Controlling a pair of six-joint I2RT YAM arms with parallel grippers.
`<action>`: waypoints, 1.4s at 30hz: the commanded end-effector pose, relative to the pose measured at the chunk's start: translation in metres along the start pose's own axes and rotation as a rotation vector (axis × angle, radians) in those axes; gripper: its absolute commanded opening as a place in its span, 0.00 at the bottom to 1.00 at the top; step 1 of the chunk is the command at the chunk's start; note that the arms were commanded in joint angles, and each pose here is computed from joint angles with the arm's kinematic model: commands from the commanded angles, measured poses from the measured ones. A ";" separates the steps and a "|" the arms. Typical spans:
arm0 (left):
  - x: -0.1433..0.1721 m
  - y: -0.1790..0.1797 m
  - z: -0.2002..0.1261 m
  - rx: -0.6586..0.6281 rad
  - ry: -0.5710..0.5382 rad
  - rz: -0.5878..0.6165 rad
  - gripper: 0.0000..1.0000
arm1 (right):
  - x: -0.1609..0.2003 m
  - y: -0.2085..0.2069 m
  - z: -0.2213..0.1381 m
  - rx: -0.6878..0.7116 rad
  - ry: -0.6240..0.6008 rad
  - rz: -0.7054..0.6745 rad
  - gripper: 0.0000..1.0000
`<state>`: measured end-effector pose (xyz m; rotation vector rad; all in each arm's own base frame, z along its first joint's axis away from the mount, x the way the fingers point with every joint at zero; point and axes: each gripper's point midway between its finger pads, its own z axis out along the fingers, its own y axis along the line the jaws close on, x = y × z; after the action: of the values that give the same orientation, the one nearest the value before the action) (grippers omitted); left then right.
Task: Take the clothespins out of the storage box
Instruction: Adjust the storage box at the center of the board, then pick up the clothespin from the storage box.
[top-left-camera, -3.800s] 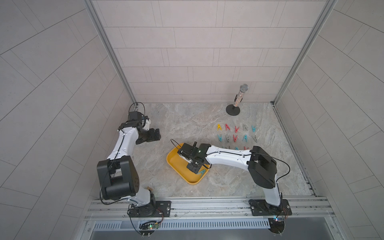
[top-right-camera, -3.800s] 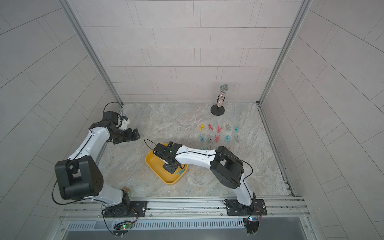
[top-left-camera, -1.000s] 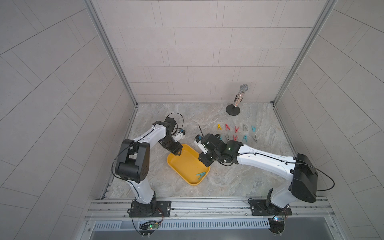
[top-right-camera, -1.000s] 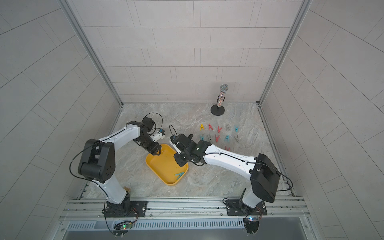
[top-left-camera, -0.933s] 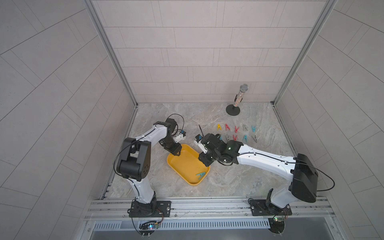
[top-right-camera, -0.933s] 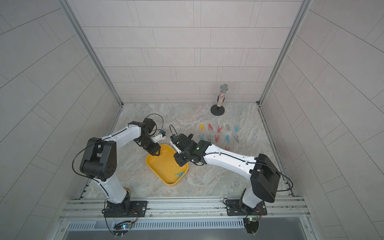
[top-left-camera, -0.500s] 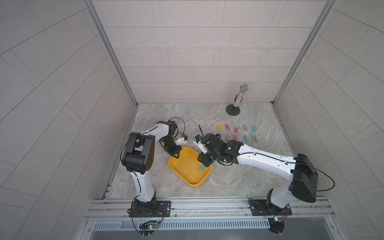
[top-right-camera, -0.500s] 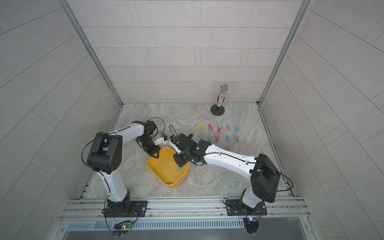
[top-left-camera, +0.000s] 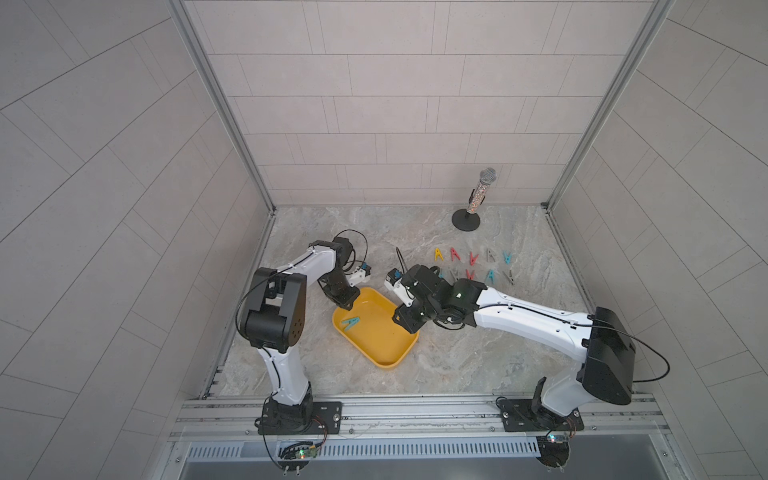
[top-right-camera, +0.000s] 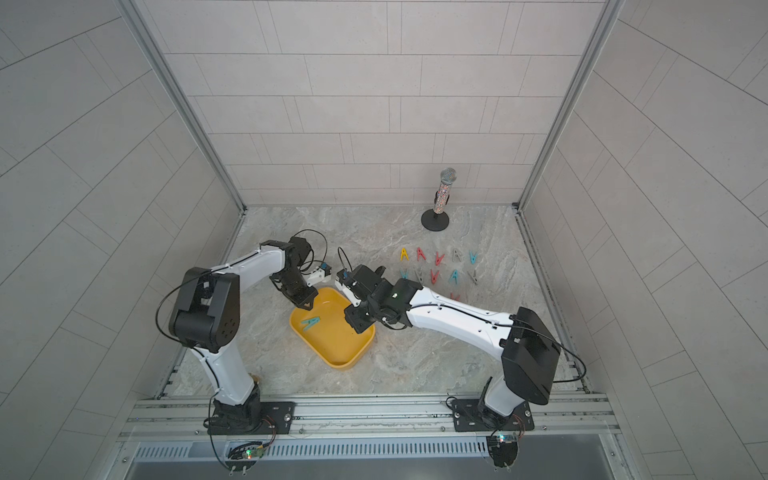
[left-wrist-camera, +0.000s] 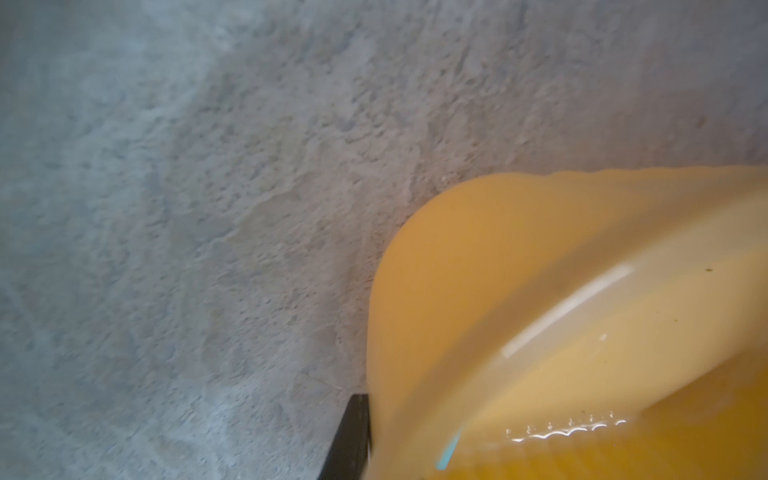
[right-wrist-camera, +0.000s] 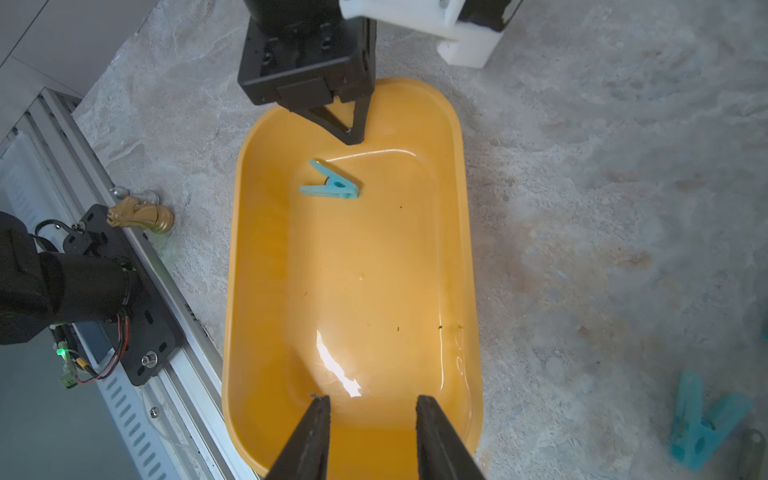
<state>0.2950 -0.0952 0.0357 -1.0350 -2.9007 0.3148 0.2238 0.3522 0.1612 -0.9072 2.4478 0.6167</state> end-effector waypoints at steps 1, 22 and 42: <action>-0.010 0.010 -0.026 -0.092 -0.076 -0.014 0.29 | 0.005 0.011 0.009 -0.040 0.029 -0.032 0.45; 0.055 0.106 -0.165 -0.134 -0.552 -0.714 0.87 | -0.023 0.054 0.114 -0.139 0.098 -0.230 0.52; 0.074 0.114 -0.133 -0.133 -0.526 -0.809 0.87 | -0.033 0.013 0.188 0.073 0.129 -0.218 0.51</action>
<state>0.3224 0.0626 0.1401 0.3315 -3.5057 0.3601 0.2803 0.4930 0.0407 -1.2023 2.3966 0.4923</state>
